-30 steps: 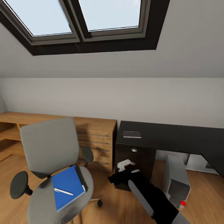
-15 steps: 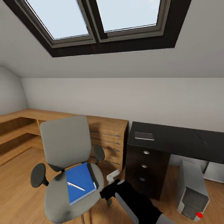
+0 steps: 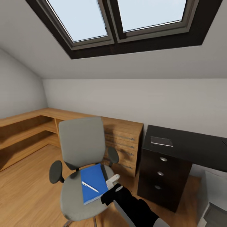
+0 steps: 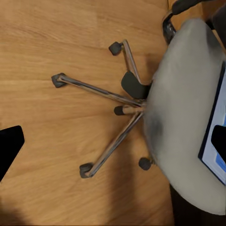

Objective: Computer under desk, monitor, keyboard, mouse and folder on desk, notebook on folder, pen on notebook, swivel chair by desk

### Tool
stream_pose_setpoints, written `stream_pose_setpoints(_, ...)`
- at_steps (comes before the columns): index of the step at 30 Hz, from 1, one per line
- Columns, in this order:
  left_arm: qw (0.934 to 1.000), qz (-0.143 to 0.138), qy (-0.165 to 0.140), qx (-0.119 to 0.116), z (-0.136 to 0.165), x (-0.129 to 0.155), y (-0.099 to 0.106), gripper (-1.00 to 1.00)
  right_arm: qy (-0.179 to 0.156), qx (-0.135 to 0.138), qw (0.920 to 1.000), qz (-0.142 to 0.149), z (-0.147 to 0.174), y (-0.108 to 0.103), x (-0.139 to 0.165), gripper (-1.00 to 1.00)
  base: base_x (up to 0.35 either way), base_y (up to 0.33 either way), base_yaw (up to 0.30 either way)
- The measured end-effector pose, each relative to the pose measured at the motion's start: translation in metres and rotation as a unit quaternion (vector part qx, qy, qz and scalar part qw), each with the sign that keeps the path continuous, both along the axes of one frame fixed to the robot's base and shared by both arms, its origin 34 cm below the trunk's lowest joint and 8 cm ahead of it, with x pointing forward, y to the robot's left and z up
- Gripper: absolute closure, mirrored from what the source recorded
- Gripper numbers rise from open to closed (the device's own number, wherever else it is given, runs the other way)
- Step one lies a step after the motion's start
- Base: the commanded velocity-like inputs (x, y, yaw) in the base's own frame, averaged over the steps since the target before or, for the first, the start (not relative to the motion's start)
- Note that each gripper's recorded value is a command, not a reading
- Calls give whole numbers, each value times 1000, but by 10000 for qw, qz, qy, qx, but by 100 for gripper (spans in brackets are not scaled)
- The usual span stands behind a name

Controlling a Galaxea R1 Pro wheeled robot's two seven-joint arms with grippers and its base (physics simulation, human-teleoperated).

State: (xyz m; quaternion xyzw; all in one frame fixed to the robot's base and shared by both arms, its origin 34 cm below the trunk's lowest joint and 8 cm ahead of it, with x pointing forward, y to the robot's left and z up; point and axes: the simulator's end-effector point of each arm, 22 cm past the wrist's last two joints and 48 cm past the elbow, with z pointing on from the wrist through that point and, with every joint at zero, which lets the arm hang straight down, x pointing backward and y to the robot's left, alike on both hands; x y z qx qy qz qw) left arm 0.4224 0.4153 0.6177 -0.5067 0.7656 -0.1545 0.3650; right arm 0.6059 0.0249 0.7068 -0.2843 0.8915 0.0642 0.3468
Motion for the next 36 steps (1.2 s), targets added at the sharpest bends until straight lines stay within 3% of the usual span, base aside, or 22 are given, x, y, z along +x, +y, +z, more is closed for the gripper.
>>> stream_pose_setpoints(10, 10000, -5, 12, 4, -1, -1, 0, -100, -8, 16, 10000, -7, 0, 1, 0, -100, 237, 197, 206)
stream_pose_setpoints(15, 10000, 0, -17, 95, 3, 2, 8, -100, -206, -29, 9997, -161, 11, -15, 20, -100, 0, 0, 0)
stream_pose_setpoints(36, 10000, 0, -17, 95, 3, 2, 8, -100, -253, -27, 9995, -162, 15, -15, 25, -100, 0, 0, 0)
